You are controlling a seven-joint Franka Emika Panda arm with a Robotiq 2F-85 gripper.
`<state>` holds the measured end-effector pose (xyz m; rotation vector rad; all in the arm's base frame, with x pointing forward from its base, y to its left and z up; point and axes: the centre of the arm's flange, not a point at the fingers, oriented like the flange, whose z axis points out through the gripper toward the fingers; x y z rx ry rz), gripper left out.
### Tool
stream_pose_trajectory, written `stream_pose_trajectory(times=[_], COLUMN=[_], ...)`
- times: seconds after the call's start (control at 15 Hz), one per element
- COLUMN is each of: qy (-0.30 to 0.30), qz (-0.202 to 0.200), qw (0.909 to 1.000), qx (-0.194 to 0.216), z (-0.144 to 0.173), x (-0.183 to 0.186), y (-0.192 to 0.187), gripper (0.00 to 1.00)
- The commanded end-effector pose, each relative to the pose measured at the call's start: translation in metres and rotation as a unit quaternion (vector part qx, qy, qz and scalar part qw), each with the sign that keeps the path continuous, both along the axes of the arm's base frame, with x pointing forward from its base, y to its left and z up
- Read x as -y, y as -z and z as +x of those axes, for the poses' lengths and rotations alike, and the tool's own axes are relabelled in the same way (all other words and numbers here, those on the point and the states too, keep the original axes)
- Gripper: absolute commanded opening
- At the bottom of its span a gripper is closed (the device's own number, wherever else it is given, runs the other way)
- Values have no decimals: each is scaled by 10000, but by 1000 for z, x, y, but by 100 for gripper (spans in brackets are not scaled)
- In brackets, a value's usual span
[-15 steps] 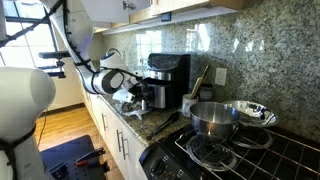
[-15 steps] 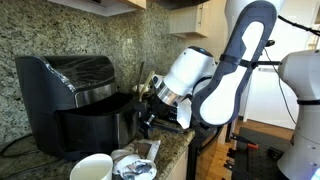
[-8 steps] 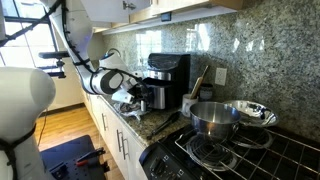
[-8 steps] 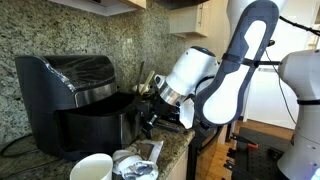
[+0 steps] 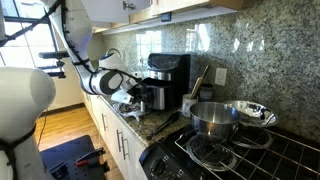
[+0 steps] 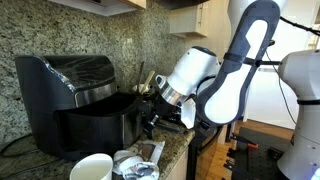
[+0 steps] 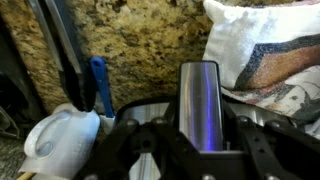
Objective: Open and close the air fryer
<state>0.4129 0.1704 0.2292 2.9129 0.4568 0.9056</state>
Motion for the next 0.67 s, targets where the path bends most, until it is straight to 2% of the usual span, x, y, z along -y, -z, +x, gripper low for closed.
stream_pose_trajectory(times=[0.0,0.6], qy=[-109,-591], qz=[-95,-66], qw=[9999,9974], qx=[-9,407], z=[-3,32], x=[10,-12], y=[5,9], gripper=[16,16])
